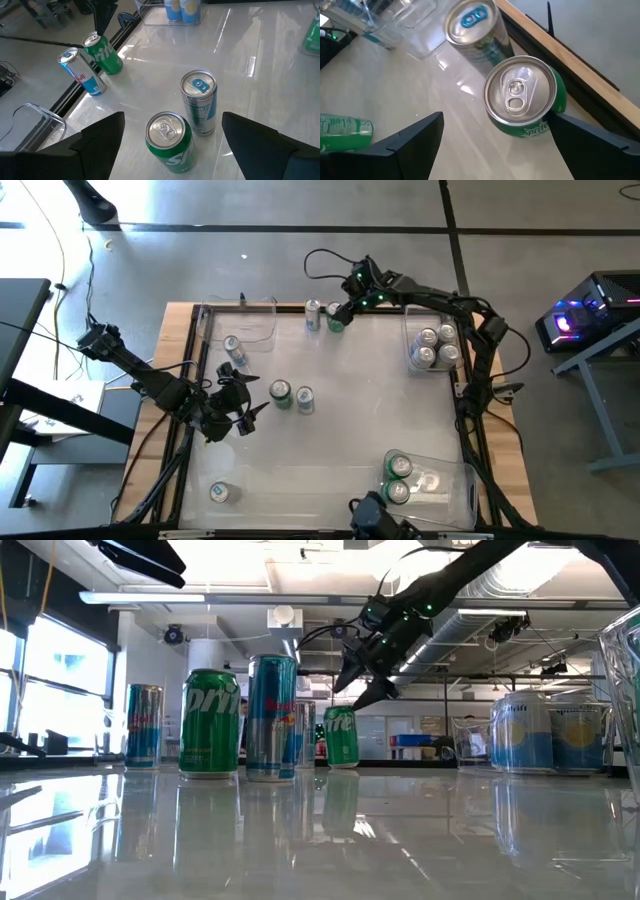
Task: Sort soda cans
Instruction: Put the top green soda can into the bottom transparent bin
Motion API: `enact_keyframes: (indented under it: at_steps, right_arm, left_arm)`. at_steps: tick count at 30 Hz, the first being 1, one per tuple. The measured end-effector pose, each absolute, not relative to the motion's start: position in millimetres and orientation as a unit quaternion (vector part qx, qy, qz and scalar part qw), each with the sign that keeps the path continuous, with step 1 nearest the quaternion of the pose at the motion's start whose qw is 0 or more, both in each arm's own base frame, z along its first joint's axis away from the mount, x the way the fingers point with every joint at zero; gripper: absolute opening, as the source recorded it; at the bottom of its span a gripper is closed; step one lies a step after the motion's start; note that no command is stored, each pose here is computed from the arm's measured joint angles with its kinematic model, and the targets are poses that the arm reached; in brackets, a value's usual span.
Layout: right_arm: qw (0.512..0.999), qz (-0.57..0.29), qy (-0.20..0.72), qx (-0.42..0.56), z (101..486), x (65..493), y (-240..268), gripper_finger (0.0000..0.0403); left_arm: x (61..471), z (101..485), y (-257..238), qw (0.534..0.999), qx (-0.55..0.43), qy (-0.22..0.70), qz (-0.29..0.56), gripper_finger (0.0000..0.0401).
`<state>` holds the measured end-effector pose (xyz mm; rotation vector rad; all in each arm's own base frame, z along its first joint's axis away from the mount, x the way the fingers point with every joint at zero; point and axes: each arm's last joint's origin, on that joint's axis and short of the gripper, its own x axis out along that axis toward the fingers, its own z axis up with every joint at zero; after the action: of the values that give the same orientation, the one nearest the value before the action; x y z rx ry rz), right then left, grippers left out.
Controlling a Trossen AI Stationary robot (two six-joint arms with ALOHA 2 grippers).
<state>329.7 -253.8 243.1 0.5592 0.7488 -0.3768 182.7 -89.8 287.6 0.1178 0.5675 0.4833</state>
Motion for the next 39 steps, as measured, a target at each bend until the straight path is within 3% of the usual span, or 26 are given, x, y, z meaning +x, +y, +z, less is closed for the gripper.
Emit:
enact_keyframes:
  at_steps: [20, 23, 27, 32, 39]
  right_arm:
    - [0.828, -0.147, 0.459, 0.286, 239, 317, -228, 0.0357]
    - [0.829, -0.167, 0.476, 0.243, 248, 315, -220, 0.0357]
    - [0.843, -0.203, 0.486, 0.108, 263, 321, -207, 0.0357]
    - [0.860, -0.186, 0.475, -0.003, 264, 333, -206, 0.0357]
    - [0.881, -0.174, 0.437, -0.044, 265, 339, -218, 0.0357]
  left_arm:
    - [183, 288, -90, 0.930, 0.058, 0.277, 0.237, 0.0329]
    - [183, 288, -90, 0.929, 0.059, 0.276, 0.238, 0.0329]
    - [183, 288, -89, 0.928, 0.068, 0.274, 0.242, 0.0329]
    - [184, 288, -86, 0.926, 0.069, 0.272, 0.252, 0.0329]
    - [187, 288, -81, 0.922, 0.068, 0.276, 0.264, 0.0329]
